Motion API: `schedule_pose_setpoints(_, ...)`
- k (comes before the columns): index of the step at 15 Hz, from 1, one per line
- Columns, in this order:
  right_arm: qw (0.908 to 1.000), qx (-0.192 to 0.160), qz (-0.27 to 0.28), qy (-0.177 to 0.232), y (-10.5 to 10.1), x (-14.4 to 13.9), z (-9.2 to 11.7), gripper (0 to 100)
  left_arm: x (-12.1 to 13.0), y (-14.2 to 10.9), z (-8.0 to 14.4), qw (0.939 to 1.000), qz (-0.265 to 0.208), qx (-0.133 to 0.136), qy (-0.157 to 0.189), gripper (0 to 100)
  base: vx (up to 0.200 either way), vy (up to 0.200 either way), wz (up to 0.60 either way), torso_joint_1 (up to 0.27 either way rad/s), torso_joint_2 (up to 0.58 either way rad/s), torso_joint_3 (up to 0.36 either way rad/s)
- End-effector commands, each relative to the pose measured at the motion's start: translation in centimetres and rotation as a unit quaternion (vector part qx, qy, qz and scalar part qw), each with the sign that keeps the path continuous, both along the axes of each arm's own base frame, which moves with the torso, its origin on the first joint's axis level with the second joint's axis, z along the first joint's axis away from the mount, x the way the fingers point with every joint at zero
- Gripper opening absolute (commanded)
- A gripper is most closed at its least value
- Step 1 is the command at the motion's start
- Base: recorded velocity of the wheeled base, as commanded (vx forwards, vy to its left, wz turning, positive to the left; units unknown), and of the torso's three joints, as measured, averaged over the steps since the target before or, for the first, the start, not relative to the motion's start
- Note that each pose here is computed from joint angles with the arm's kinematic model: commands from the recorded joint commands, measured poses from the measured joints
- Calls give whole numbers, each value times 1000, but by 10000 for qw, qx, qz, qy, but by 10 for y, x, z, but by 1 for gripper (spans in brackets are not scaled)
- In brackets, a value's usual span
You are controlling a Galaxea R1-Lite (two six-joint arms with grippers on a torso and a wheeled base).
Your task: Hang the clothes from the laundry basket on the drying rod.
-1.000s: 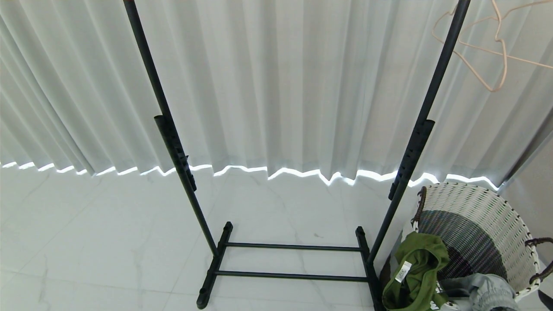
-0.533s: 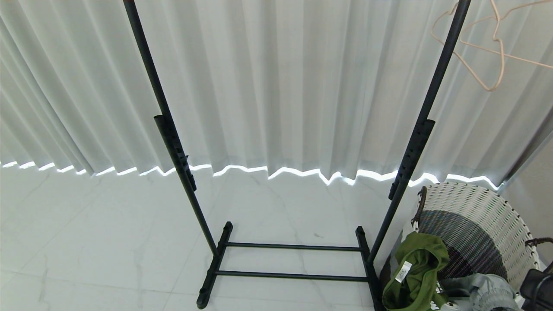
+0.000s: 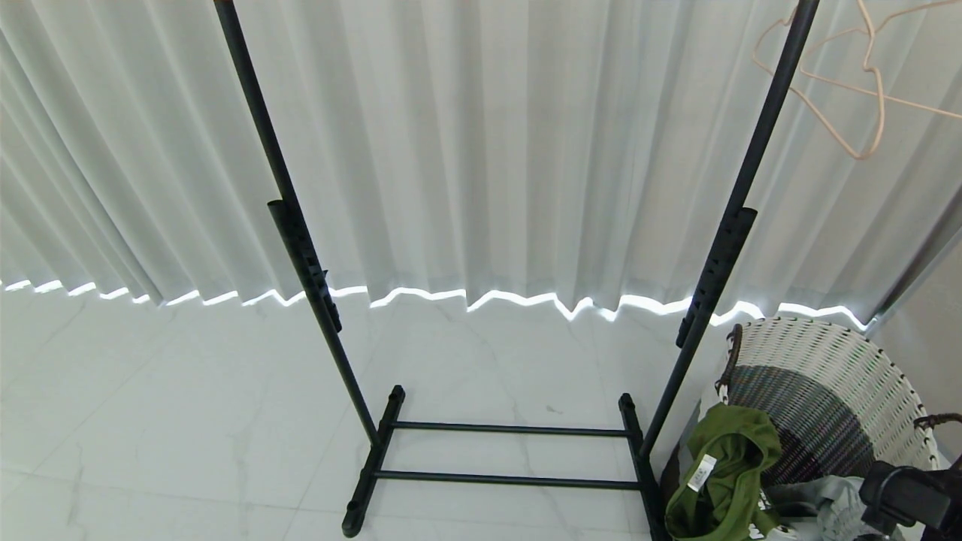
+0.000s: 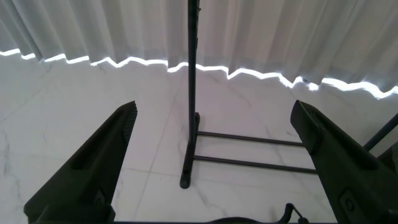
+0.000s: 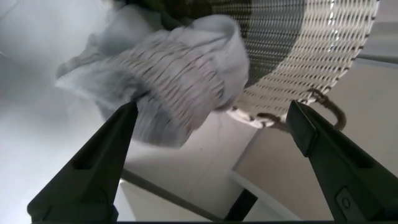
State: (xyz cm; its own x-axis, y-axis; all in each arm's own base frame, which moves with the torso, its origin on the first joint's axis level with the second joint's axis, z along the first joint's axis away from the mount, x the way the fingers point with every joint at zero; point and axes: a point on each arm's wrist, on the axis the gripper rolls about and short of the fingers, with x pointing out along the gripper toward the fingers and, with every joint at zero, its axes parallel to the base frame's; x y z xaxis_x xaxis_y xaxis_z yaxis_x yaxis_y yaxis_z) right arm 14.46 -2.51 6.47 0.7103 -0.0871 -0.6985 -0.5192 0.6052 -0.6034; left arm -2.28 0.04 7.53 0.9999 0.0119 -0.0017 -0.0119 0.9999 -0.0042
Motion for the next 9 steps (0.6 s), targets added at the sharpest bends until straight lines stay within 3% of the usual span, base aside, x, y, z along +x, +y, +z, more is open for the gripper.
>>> schedule_pose_setpoints(1,9997,42,2,253,-1,6,-8,100,0,0,0,10000,2,-2,-1,100,0,0,0,0,0,0)
schedule_pose_setpoints(8,9998,75,-137,94,-5,16,-8,100,0,0,0,10000,2,-2,-1,100,0,0,0,0,0,0)
schedule_pose_setpoints(9,9999,70,-137,64,-5,17,-9,0,0,0,0,10000,2,-2,-1,100,0,0,0,0,0,0)
